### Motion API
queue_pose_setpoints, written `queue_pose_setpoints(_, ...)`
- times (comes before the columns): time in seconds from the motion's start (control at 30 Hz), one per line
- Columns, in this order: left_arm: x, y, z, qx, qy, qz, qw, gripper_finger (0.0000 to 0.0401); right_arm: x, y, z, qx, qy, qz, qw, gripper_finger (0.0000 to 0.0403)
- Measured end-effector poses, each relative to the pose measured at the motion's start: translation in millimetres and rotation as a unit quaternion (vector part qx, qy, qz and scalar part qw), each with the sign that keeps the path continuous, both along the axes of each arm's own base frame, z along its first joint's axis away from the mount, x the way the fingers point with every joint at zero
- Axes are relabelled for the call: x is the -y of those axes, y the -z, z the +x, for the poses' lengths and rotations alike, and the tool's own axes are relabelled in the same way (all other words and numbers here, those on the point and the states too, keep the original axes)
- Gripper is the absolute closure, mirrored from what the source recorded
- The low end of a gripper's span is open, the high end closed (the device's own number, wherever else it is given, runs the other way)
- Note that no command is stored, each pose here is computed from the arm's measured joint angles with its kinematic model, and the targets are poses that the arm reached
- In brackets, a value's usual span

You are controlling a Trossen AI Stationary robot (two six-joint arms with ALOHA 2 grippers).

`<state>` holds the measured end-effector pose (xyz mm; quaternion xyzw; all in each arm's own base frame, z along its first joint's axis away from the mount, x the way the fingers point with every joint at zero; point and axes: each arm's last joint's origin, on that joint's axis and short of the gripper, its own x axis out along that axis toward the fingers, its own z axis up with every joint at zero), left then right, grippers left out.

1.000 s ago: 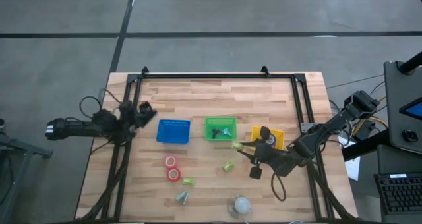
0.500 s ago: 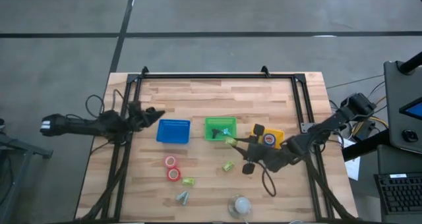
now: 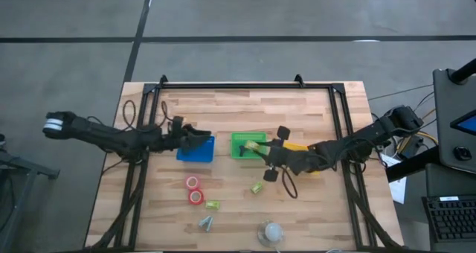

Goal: Pick and place Stapler, Stapler remover, tape
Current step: Put the top right staple pin box into the blue bin

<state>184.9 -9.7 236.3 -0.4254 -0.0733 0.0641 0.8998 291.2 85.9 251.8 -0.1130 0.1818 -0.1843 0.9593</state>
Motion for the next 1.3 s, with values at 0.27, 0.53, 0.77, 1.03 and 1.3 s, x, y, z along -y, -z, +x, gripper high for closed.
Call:
queue_pose_setpoints(0.27,10.4,-14.1,44.1,-0.031,0.014,0.017,0.999,0.0185,8.7,1.0,3.3,-0.021,-0.012,-0.031,0.999,0.0285)
queue_pose_setpoints(0.53,15.6,-18.7,84.4,-0.052,0.015,0.025,0.998,0.0185,8.2,9.3,7.8,-0.04,-0.016,-0.05,0.998,0.0292)
queue_pose_setpoints(0.77,19.4,-17.5,111.2,-0.065,0.024,0.032,0.997,0.0185,7.7,9.4,8.0,-0.038,-0.017,-0.049,0.998,0.0288)
queue_pose_setpoints(1.03,21.8,-14.1,123.0,-0.074,0.042,0.039,0.996,0.0185,7.6,13.3,11.2,-0.04,-0.016,-0.051,0.998,0.0287)
queue_pose_setpoints(1.3,21.5,-8.6,124.6,-0.084,0.042,0.042,0.995,0.0204,6.8,16.9,13.7,-0.041,-0.015,-0.05,0.998,0.0291)
